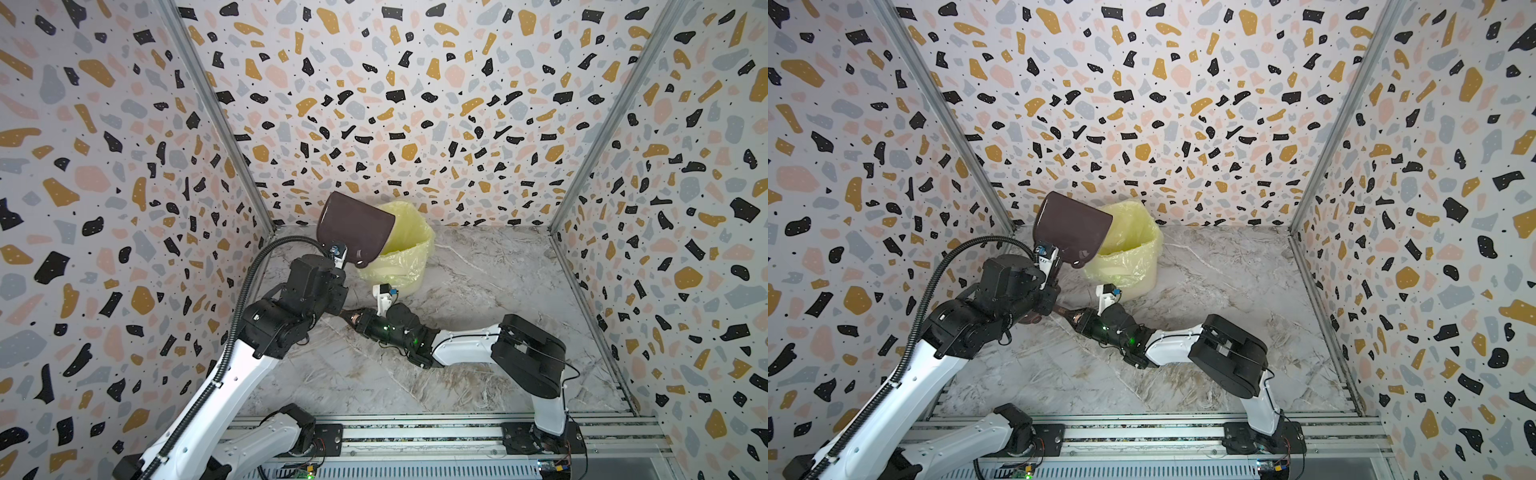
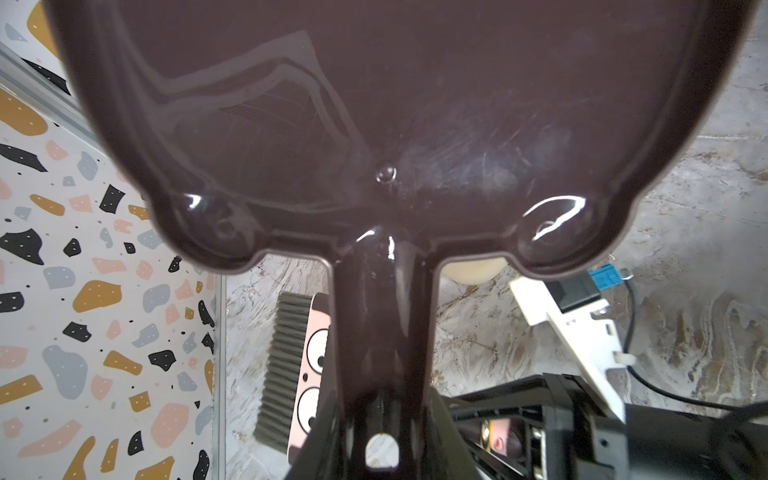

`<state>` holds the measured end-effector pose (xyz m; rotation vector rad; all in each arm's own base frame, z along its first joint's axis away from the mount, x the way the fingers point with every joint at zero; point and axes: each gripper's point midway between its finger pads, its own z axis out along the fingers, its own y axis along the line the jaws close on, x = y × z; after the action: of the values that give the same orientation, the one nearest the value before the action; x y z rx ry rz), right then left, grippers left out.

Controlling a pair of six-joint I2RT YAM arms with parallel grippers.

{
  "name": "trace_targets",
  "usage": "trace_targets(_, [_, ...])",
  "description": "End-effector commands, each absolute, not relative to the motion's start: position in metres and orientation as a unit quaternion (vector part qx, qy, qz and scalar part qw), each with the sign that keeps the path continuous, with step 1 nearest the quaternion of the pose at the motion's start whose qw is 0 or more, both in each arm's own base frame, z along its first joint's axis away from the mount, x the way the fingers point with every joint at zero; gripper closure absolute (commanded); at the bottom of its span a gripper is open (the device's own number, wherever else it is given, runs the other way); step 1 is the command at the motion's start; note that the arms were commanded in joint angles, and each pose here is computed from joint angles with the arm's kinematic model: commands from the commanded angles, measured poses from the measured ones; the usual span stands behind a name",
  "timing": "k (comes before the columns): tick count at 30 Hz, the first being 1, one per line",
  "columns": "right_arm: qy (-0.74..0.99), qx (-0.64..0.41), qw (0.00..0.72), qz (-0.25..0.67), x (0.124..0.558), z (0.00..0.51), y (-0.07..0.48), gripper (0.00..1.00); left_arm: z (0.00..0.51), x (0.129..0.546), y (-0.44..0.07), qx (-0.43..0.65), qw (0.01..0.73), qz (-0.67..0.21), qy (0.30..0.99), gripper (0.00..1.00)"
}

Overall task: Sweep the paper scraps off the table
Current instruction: 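Sweep the brush with the right gripper toward the scraps near the bin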

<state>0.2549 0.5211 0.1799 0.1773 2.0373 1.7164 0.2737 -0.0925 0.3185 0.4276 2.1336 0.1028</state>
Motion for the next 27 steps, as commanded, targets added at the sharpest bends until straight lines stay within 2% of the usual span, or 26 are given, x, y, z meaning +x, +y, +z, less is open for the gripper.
trace_targets(1, [0.71,0.117,0.252,0.647,0.276,0.206,0.534,1.0,0.324,0.272,-0.091,0.175,0.475,0.037,0.861,1.0])
trace_targets(9, [0.741,0.162,0.247,0.603,0.298,0.178,0.57,1.0,0.324,0.269,-0.087,0.188,0.466,0.052,0.863,1.0])
trace_targets(17, [0.785,0.187,0.213,0.551,0.304,0.139,0.58,1.0,0.322,0.267,-0.086,0.191,0.463,0.055,0.864,1.0])
trace_targets(21, [0.808,0.186,0.207,0.519,0.296,0.128,0.563,1.0,0.325,0.266,-0.084,0.189,0.466,0.056,0.863,1.0])
trace_targets(27, [0.841,0.186,0.187,0.472,0.266,0.112,0.508,1.0,0.329,0.266,-0.086,0.188,0.47,0.049,0.861,1.0])
